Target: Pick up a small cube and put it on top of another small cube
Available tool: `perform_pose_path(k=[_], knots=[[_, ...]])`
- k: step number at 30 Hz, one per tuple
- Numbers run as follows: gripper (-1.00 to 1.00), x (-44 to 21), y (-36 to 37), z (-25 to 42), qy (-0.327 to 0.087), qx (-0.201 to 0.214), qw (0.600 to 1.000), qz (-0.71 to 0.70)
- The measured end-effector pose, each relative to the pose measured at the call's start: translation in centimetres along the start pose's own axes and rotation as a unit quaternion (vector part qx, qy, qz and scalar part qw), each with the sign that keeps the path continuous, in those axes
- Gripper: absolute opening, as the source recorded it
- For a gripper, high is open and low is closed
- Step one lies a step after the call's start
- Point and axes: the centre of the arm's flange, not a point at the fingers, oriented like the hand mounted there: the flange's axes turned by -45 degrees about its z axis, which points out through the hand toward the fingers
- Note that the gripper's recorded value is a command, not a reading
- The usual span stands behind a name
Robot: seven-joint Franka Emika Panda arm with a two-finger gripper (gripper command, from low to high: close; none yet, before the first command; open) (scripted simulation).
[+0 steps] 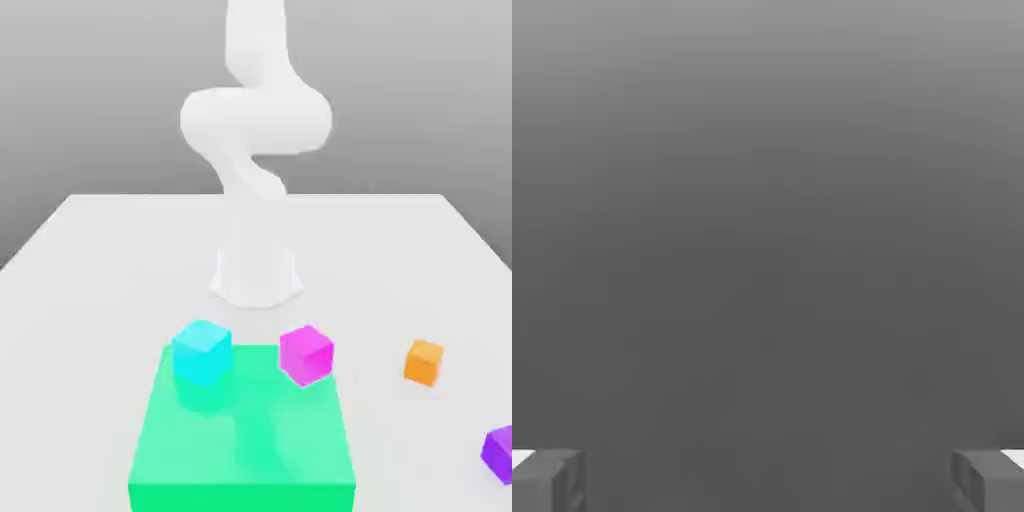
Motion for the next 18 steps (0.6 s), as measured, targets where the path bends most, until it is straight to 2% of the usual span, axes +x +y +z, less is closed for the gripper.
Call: perform_pose_path(k=[4,9,13,18], knots=[[0.00,-1.2,-3.3,5.7,-0.034,0.034,0.992,-0.120],[0.00,-3.8,-7.8,11.9,-0.067,0.078,0.959,-0.264],[0.00,-6.7,-11.6,16.3,-0.088,0.116,0.915,-0.376],[0.00,-11.3,-16.3,20.7,-0.105,0.165,0.839,-0.507]])
